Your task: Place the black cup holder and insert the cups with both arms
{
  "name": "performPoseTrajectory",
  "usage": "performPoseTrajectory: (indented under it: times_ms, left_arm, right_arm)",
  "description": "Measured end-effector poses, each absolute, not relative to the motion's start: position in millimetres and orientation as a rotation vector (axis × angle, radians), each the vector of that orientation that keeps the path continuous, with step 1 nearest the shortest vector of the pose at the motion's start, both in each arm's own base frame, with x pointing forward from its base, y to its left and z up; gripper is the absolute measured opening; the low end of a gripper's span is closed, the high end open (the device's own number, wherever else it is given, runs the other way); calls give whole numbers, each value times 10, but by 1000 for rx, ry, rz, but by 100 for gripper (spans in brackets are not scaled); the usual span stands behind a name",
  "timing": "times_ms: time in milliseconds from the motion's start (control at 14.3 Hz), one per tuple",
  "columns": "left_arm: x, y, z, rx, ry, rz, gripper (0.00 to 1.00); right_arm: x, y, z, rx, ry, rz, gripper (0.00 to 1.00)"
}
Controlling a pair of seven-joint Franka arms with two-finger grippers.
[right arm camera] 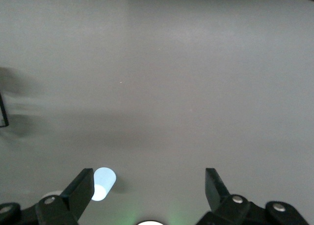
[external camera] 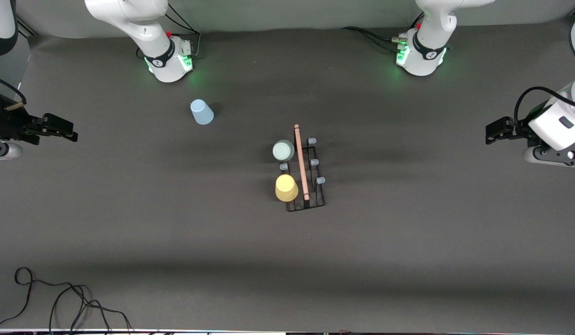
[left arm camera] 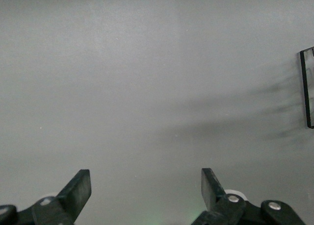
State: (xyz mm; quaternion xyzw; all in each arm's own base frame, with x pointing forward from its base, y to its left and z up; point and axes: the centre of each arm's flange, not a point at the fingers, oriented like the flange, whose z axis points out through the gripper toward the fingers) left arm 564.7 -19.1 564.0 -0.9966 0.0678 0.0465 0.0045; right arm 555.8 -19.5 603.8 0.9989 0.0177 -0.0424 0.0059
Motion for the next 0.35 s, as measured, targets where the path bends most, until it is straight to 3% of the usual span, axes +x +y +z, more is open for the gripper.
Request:
performPoseTrajectory:
  times_ms: [350]
  left_arm:
    - [5647,-191,5640,-3122,212,146,100]
  right_arm:
    - [5541,-204,6155,3120,55,-97,100]
